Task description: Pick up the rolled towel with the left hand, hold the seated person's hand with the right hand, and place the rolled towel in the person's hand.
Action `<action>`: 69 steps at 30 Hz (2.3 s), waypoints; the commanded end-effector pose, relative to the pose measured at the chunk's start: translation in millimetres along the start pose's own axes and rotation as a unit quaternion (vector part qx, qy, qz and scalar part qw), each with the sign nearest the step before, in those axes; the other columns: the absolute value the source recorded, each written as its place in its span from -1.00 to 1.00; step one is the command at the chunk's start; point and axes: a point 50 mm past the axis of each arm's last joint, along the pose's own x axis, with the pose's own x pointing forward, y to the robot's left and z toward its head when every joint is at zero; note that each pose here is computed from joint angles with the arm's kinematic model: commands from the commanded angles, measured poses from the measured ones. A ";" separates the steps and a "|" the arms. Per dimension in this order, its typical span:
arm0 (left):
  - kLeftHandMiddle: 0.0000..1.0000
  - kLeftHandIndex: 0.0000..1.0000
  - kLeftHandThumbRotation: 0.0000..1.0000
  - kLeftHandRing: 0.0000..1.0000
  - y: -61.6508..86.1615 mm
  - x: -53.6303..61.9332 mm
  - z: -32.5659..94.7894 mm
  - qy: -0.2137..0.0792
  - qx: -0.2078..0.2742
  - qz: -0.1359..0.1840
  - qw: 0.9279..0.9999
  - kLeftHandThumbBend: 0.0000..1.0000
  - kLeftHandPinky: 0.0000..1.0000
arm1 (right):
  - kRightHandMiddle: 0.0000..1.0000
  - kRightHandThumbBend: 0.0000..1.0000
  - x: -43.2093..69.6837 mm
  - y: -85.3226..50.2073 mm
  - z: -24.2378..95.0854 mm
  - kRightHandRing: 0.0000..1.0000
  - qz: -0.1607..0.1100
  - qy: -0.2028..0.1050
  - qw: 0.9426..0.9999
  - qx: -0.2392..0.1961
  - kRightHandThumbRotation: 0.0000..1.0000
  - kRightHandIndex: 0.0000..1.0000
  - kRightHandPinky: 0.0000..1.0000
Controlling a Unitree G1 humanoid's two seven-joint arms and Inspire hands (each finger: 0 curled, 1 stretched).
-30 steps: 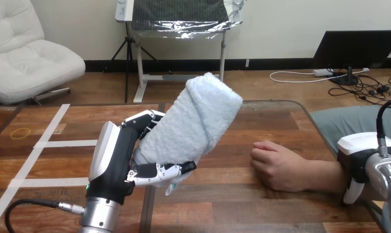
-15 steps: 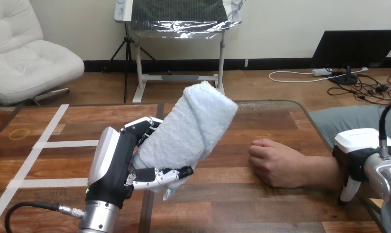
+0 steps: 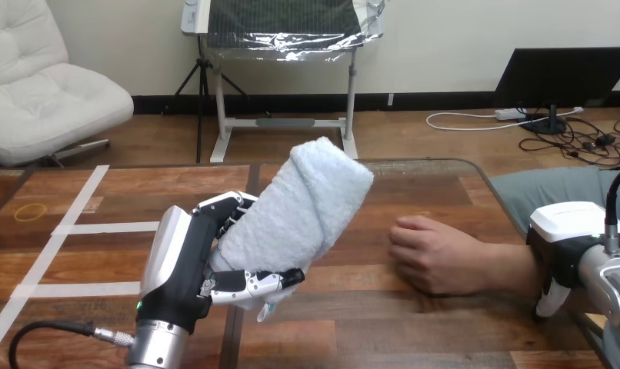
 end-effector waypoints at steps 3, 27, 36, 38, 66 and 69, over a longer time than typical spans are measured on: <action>-0.08 0.07 -1.00 -0.26 14.0 26.5 15.6 -0.056 0.012 0.028 0.998 0.10 -0.34 | -0.21 0.26 -1.2 -1.2 2.2 -0.45 -0.011 -0.007 0.999 0.033 -1.00 -0.11 -0.67; -0.08 0.07 -1.00 -0.25 12.3 28.3 11.4 -0.053 0.014 0.011 0.998 0.08 -0.35 | -0.34 0.29 -9.9 -11.9 -7.1 -0.58 -0.041 0.004 0.996 0.085 -1.00 -0.20 -0.77; -0.08 0.08 -1.00 -0.24 9.6 28.9 10.0 -0.051 0.014 -0.002 0.999 0.06 -0.33 | -0.33 0.34 -17.9 -23.7 -12.5 -0.55 -0.073 -0.008 0.991 0.110 -1.00 -0.15 -0.73; -0.08 0.08 -1.00 -0.24 8.8 29.2 9.6 -0.051 0.011 -0.007 0.999 0.06 -0.33 | -0.34 0.35 -19.8 -26.3 -13.9 -0.55 -0.085 -0.009 0.989 0.117 -1.00 -0.16 -0.73; -0.08 0.07 -1.00 -0.22 -0.7 49.2 22.7 -0.101 0.045 -0.057 0.992 0.03 -0.31 | -0.52 0.32 -40.8 -59.8 -21.0 -0.71 -0.158 -0.009 0.981 0.110 -1.00 -0.36 -0.87; -0.08 0.07 -1.00 -0.22 -2.4 53.0 26.4 -0.110 0.049 -0.064 0.991 0.04 -0.31 | -0.52 0.34 -40.9 -60.9 -21.2 -0.71 -0.161 -0.007 0.981 0.110 -1.00 -0.37 -0.87</action>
